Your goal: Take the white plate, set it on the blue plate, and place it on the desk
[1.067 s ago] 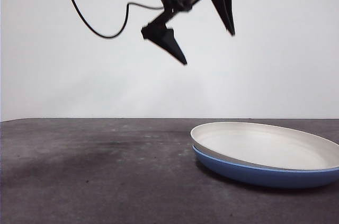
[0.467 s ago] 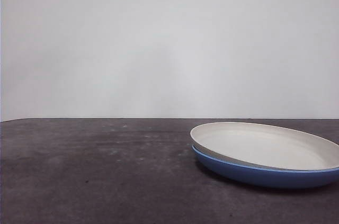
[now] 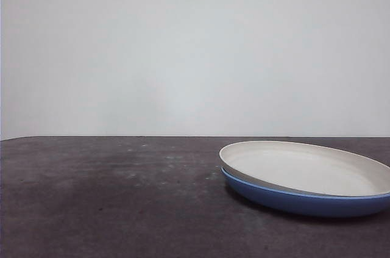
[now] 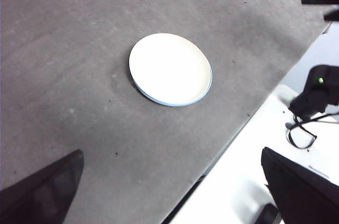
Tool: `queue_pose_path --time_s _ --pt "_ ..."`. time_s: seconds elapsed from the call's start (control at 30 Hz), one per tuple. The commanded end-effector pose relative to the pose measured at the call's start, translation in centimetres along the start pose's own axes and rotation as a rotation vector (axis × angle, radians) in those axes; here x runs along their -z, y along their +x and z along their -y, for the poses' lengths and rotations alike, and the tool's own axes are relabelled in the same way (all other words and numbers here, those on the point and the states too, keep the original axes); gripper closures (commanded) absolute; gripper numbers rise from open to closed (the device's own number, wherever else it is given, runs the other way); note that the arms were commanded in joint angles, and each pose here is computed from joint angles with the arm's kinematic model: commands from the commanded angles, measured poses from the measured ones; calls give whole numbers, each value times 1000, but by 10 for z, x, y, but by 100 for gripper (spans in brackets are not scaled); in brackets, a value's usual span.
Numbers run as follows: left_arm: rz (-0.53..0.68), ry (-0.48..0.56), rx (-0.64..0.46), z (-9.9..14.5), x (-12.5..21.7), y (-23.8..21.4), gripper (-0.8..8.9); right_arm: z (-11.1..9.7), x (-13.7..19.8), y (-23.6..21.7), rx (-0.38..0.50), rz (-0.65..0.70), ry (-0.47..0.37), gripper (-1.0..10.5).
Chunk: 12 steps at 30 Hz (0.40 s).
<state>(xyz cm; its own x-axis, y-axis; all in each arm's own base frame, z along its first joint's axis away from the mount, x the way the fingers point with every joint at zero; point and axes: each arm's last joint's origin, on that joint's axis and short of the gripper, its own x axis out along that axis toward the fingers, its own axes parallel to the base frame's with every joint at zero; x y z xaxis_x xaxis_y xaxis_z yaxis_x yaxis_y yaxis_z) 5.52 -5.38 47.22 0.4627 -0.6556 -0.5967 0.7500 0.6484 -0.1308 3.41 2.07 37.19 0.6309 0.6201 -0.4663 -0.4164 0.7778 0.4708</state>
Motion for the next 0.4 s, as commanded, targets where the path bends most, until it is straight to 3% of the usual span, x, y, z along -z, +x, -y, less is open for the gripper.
queue_pose_path --time_s 0.03,0.4 --pt "-22 15 -3 2 21 -11 250 -2 -1 -3 1 -7 22 312" --pt "103 3 -9 5 75 -26 251 19 7 28 66 -165 104 312"
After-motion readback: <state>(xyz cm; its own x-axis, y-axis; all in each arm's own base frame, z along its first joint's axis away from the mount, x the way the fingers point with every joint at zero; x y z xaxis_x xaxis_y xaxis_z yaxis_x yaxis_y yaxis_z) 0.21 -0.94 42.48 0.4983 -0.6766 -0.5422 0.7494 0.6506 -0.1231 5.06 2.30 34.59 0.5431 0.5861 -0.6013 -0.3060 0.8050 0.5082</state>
